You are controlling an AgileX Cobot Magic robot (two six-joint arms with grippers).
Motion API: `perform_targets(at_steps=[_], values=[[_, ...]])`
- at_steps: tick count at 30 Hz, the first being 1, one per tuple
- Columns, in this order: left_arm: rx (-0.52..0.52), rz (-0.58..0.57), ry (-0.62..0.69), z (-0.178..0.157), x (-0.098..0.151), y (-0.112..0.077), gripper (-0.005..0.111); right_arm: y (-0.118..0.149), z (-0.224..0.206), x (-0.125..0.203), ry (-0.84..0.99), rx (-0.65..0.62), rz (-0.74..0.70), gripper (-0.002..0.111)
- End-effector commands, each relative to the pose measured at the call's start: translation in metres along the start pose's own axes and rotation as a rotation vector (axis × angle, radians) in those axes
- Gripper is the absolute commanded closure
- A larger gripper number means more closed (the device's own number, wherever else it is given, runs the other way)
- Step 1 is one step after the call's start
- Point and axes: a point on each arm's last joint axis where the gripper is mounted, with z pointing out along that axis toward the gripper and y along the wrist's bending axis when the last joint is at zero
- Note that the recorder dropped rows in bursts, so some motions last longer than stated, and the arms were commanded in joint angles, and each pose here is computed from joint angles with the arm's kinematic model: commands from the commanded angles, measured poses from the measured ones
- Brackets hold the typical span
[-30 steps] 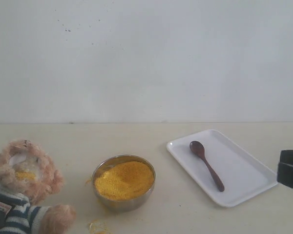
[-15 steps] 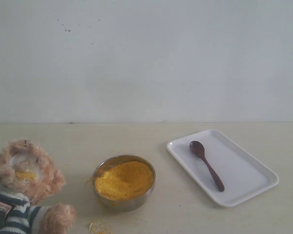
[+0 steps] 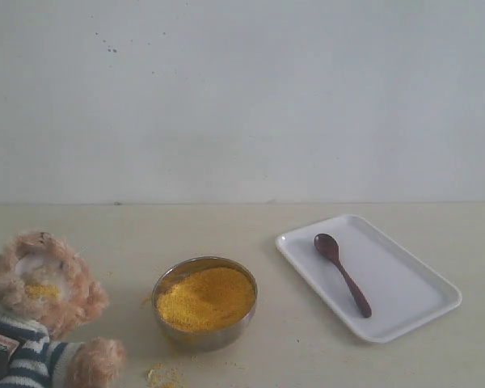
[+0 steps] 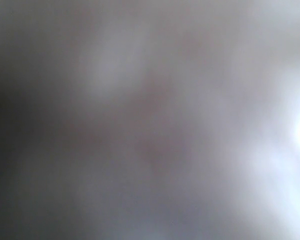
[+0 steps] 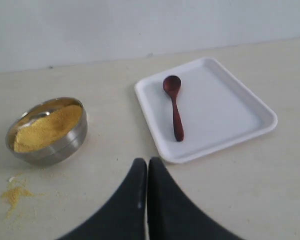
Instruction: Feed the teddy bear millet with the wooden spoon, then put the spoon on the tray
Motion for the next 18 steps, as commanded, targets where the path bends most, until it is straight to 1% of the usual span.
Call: perform_targets(at_steps=[1,4,8,10,13,16,18], values=[[0.018,-0.003,-0.014,-0.001,-0.001,-0.002,0.103,0.002,-0.015,-0.007,-0.124,-0.039,0.003,0.108],[0.018,-0.003,-0.014,-0.001,-0.001,-0.002,0.103,0.002,-0.023,-0.010,-0.186,-0.052,-0.013,0.108],[0.018,-0.003,-0.014,-0.001,-0.001,-0.002,0.103,0.003,-0.032,-0.012,-0.251,-0.053,-0.131,0.108],[0.018,-0.003,-0.014,-0.001,-0.001,-0.002,0.103,0.002,-0.037,-0.012,-0.277,-0.054,-0.132,0.108],[0.018,-0.003,-0.014,-0.001,-0.001,-0.002,0.103,-0.005,-0.038,0.001,-0.202,-0.004,-0.124,0.108],[0.018,-0.003,-0.014,-0.001,-0.001,-0.002,0.103,-0.011,-0.030,0.024,-0.151,0.006,-0.122,0.108],[0.018,-0.003,-0.014,-0.001,-0.001,-0.002,0.103,-0.014,-0.027,0.032,-0.118,0.013,-0.120,0.108]])
